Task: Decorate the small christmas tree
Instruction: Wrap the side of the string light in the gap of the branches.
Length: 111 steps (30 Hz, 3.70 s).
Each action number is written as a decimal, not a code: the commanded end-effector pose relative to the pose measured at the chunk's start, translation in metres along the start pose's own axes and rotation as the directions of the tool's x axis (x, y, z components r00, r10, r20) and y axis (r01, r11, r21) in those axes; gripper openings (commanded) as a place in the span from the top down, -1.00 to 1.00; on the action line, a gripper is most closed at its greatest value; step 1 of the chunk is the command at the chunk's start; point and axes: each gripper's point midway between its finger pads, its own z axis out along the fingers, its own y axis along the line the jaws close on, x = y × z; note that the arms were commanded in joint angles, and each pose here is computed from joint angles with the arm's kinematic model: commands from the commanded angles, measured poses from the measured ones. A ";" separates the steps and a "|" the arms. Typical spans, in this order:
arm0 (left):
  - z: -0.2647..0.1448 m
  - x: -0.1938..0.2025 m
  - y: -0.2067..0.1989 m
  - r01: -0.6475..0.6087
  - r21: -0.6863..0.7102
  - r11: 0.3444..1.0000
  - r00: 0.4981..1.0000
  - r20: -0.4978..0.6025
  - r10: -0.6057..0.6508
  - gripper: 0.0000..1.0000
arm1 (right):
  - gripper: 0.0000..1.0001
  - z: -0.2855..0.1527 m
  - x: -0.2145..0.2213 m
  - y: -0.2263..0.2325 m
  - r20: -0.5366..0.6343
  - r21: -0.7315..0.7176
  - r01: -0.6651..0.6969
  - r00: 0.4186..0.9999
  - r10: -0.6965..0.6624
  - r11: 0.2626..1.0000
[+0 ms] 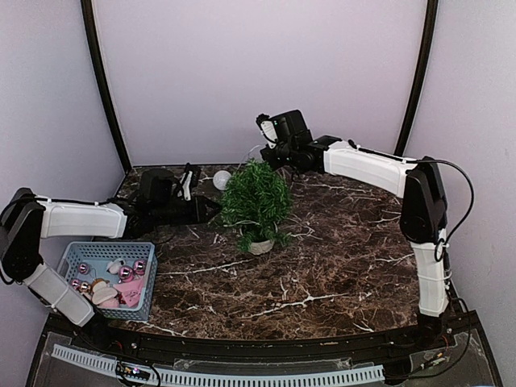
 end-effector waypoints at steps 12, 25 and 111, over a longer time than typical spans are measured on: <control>-0.075 -0.053 -0.030 -0.138 -0.055 0.989 0.970 0.195 0.146 -0.55 | 1.00 -0.022 -0.002 -0.012 0.018 0.013 -0.065 0.998 0.065 0.998; -0.072 -0.004 -0.074 -0.032 0.135 0.990 0.998 0.054 0.025 -0.70 | 1.00 -0.029 -0.008 -0.016 0.032 0.013 -0.079 0.996 0.079 0.997; -0.001 0.075 -0.059 -0.005 0.117 0.993 0.988 -0.155 0.024 1.00 | 1.00 -0.054 0.044 -0.071 0.009 0.164 -0.305 0.952 0.307 0.938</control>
